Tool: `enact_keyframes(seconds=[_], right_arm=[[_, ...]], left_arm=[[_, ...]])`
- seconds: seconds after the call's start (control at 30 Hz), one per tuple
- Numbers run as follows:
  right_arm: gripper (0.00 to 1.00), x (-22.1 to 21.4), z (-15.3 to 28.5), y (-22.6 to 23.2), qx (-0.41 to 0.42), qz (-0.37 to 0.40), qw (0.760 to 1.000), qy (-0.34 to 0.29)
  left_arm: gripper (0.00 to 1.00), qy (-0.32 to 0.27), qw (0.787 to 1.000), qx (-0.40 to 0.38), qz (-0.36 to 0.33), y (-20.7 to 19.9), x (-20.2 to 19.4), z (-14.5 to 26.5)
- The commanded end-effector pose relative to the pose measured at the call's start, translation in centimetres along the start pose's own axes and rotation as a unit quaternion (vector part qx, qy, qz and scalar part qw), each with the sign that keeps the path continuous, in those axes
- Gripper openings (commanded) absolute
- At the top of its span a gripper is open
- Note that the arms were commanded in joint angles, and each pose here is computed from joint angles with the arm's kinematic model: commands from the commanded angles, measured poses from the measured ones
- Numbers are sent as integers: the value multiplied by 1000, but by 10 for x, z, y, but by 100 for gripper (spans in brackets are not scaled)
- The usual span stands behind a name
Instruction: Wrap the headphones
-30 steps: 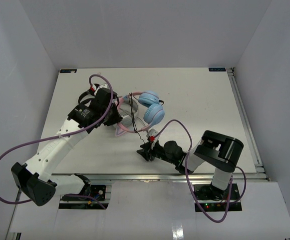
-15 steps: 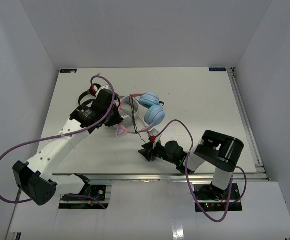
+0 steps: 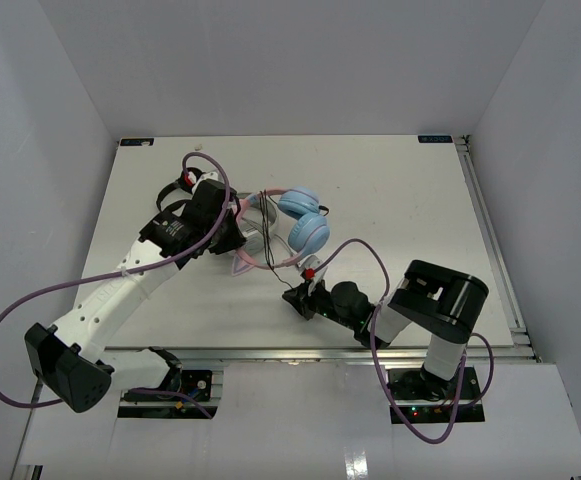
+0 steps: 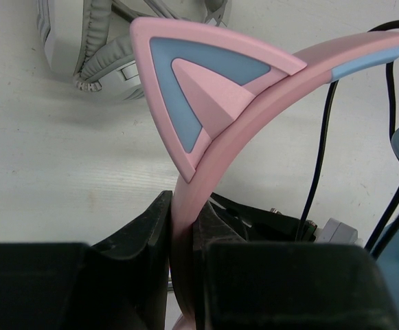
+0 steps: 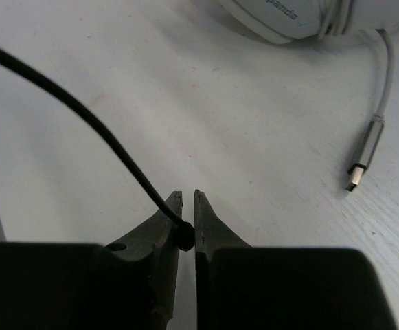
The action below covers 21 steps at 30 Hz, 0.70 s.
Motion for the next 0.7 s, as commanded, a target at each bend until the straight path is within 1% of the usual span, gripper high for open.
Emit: enact_keyframes(seconds=[0.0,0.23,0.37,0.57,0.67], right_arm=[[8,107,16,-25,-54,-28,960,-273],[8,99,16,-30,-56,-37,963,-262],[8,97,13,-30,-54,-38,964,-259],[8,95,13,-31,-55,-38,964,-256],[8,94,14,-34,-65,-37,964,-254]], left_arm=[[0,-34,997,-74,17,-19,17,30],[0,-32,991,-128,31,-32,20,47],[0,-20,987,-154,33,-39,18,53],[0,-43,990,-131,33,-32,24,53],[0,-37,990,-135,21,-33,23,53]])
Point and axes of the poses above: each gripper's point midway between its finger pads, its own z axis back along the fingers, its own y axis along the line the jaws close on, x = y × z, the point moved 5 cm from there along z, back along the fingers, and after that the axes turned 9 degrees about z, right-handed, at the moved point
